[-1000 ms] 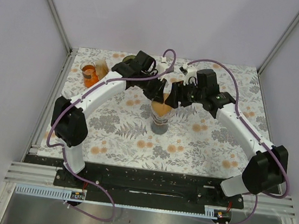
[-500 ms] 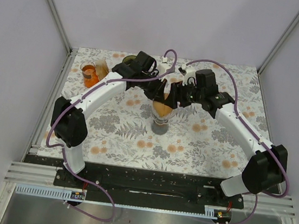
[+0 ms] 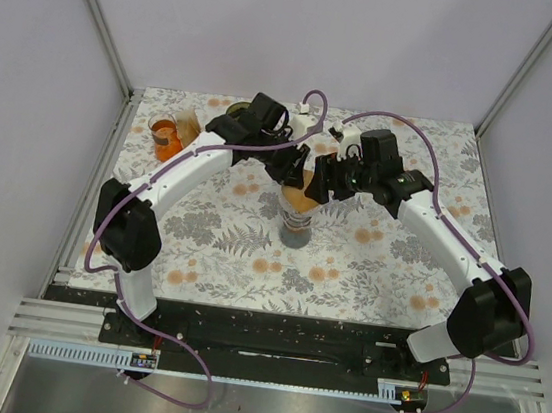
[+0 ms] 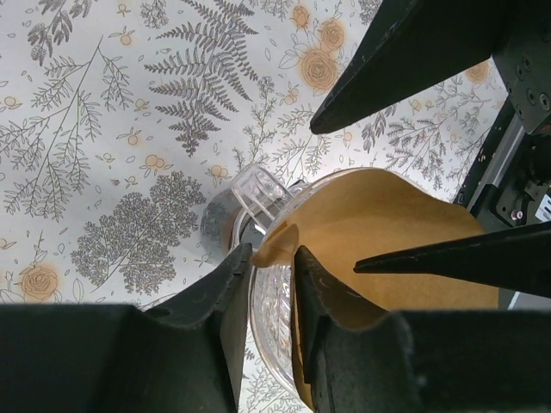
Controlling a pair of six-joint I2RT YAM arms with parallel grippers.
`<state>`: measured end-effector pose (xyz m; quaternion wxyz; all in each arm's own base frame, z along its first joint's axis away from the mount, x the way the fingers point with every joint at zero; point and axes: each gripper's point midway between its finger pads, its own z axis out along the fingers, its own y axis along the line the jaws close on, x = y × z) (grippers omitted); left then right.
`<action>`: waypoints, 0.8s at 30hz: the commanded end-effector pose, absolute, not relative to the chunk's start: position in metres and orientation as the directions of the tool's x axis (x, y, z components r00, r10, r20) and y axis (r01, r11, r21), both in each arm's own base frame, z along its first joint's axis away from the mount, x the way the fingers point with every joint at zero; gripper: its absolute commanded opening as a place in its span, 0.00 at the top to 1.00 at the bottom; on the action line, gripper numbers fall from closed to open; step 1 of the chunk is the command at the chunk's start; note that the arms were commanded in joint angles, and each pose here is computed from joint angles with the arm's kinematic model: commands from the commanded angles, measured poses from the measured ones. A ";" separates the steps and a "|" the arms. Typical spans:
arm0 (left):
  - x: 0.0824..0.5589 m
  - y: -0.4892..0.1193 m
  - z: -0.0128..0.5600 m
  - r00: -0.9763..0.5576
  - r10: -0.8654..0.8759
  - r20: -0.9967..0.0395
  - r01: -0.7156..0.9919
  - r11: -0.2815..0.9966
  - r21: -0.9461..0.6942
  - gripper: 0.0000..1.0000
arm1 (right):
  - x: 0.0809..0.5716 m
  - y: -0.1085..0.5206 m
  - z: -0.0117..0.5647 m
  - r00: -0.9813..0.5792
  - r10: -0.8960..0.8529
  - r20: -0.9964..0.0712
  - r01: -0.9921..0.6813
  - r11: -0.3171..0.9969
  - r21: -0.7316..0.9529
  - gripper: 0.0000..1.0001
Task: Place the coffee filter in the dripper
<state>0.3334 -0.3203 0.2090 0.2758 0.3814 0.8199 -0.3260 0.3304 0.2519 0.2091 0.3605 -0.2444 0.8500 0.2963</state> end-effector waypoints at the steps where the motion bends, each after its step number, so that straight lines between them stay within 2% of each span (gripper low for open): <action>1: 0.342 -0.326 0.243 -0.489 0.408 -0.771 0.832 0.484 -0.272 0.69 | 0.330 0.252 0.230 -0.567 -0.195 -0.801 -0.653 0.699 0.292 0.25; 6: 0.343 -0.330 0.241 -0.509 0.396 -0.764 0.824 0.480 -0.299 0.65 | 0.329 0.253 0.228 -0.573 -0.198 -0.796 -0.656 0.693 0.300 0.25; 10: 0.340 -0.333 0.241 -0.510 0.396 -0.763 0.830 0.458 -0.317 0.51 | 0.329 0.253 0.226 -0.575 -0.200 -0.793 -0.657 0.691 0.302 0.27; 19: 0.343 -0.340 0.238 -0.505 0.393 -0.769 0.839 0.433 -0.330 0.51 | 0.324 0.258 0.224 -0.570 -0.220 -0.792 -0.685 0.660 0.309 0.36; 21: 0.341 -0.342 0.238 -0.506 0.393 -0.767 0.841 0.421 -0.339 0.58 | 0.324 0.258 0.225 -0.565 -0.224 -0.794 -0.691 0.655 0.306 0.38; 24: 0.338 -0.341 0.236 -0.509 0.396 -0.764 0.842 0.415 -0.345 0.79 | 0.323 0.257 0.228 -0.556 -0.224 -0.800 -0.695 0.653 0.300 0.38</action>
